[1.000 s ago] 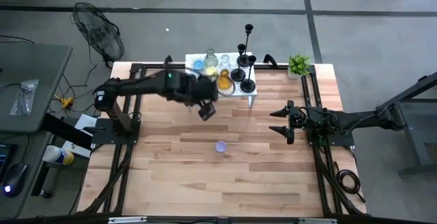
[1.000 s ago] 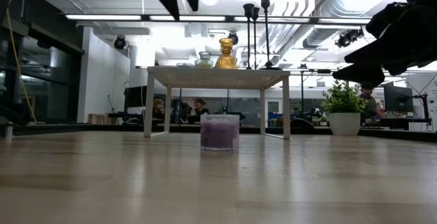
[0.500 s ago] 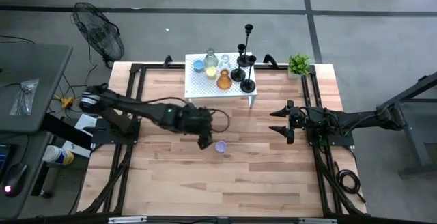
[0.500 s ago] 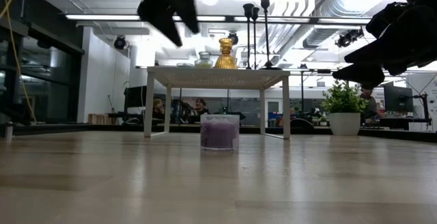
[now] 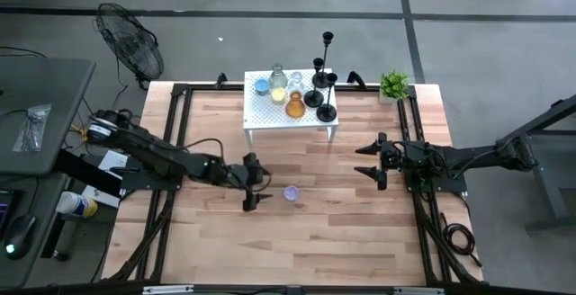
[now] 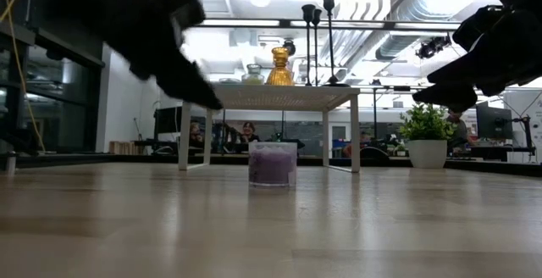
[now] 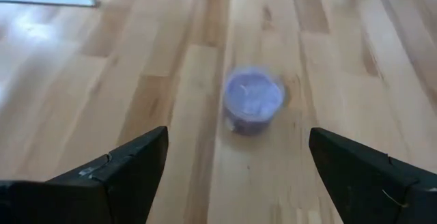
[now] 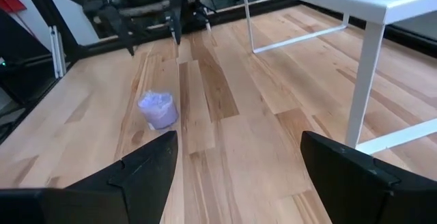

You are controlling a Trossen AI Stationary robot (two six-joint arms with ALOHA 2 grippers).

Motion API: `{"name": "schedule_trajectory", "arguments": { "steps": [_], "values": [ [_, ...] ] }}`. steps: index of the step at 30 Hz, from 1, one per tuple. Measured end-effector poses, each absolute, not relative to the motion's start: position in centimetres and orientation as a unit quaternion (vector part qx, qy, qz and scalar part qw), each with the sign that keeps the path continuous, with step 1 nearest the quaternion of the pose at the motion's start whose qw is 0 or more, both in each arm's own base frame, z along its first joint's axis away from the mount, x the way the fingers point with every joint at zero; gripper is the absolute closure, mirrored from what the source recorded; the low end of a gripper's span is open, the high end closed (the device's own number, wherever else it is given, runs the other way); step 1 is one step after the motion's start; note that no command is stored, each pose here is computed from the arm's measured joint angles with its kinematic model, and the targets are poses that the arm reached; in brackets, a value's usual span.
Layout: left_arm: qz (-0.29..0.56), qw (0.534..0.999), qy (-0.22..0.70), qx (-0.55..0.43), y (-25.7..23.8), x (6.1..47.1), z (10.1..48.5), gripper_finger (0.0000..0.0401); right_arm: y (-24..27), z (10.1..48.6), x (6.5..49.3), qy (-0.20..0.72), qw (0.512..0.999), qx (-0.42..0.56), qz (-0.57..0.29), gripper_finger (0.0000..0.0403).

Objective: Pick & Place candle stick holders
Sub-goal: Put the violet scented candle on the shelf

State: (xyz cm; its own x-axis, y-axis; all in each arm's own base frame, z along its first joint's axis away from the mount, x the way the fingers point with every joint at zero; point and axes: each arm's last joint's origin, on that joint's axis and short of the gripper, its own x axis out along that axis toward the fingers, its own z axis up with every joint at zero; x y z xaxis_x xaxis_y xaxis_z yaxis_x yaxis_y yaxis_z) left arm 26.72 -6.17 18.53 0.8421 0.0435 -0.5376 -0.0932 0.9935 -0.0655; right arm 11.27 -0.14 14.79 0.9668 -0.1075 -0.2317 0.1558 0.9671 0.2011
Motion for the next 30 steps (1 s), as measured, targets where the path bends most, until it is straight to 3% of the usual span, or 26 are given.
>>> {"name": "schedule_trajectory", "arguments": {
  "steps": [12,30],
  "values": [
    [-0.057,0.975,0.212,0.027,-6.7,27.0,13.8,0.0051,-0.1,14.7,11.3,0.118,0.985,0.109,-0.068,0.01],
    [-0.049,0.989,0.133,0.039,-7.3,29.7,8.4,0.0051,-0.1,14.7,11.3,0.117,0.985,0.109,-0.068,0.01]
  ]
}}
